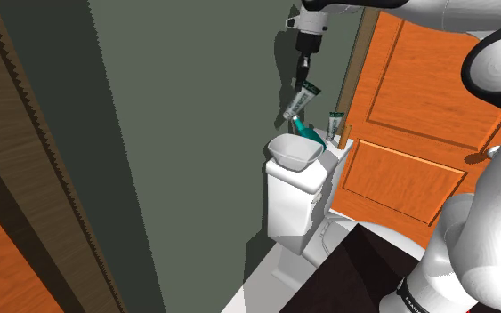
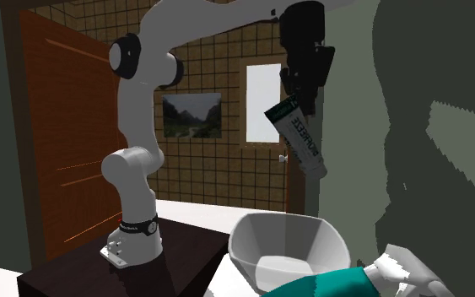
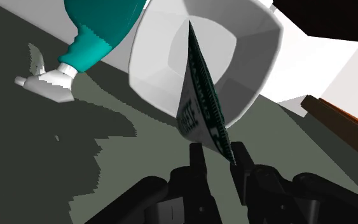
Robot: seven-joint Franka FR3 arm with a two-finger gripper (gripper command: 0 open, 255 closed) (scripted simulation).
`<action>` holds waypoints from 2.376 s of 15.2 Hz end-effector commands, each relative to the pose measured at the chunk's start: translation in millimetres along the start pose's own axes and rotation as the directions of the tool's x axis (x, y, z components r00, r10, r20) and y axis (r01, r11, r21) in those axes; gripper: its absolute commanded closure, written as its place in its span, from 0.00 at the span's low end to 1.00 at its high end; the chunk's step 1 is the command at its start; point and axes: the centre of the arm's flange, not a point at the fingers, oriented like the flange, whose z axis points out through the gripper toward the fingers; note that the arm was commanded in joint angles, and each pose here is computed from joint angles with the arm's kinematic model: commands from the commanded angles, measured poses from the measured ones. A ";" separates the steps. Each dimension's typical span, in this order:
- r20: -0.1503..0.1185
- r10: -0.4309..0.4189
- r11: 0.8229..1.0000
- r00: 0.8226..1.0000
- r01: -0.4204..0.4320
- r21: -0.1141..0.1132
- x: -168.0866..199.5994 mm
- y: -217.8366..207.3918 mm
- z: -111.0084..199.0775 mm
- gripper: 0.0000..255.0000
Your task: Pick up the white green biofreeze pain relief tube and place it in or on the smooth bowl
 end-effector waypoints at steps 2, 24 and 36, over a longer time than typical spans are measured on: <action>0.000 0.000 1.000 1.000 0.000 0.000 -1.1 -1.6 14.8 1.00; 0.000 0.000 1.000 1.000 0.000 0.000 -5.3 -7.2 106.6 1.00; 0.000 0.000 1.000 1.000 0.000 0.000 -5.3 -7.3 67.0 0.00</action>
